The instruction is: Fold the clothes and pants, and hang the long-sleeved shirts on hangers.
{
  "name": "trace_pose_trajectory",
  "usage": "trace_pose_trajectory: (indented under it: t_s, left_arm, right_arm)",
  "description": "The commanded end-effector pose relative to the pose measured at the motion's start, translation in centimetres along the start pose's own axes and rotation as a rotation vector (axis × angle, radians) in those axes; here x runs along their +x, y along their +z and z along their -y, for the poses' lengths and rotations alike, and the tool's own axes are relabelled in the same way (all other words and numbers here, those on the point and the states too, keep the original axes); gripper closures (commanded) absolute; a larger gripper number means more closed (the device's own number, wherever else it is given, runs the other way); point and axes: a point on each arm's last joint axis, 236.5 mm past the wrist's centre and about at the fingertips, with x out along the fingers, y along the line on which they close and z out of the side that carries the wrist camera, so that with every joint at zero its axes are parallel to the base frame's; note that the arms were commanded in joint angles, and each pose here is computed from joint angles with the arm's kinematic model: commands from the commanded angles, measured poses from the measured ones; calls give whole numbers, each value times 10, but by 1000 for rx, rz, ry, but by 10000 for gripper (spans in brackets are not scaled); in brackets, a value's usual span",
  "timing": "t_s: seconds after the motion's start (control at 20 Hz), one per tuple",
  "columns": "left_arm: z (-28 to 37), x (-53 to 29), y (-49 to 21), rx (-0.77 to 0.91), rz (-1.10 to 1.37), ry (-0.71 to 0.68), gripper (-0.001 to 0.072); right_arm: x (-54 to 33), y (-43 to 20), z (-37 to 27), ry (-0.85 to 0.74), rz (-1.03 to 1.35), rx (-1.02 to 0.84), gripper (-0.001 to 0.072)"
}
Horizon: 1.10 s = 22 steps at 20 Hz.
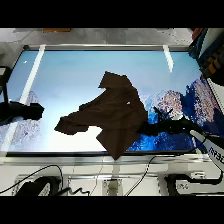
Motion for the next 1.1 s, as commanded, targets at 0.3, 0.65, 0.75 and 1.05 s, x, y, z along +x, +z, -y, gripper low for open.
trace_pose_trajectory:
  t_s: [0.3,0.65,0.75,1.05]
  left_arm:
    - [2,82,-63,-49,-200,-13,212]
    - [21,91,-47,-136,-147,-90,212]
    - [21,91,-47,-168,-149,-88,213]
    - [72,101,-80,-395,-259,-273,213]
  right_arm:
    - [-75,49,-75,84,281,-267,699]
    - [-239,74,-87,-213,629,-399,700]
    - [-277,66,-71,-357,678,-397,700]
    - [-295,48,-47,-486,650,-374,700]
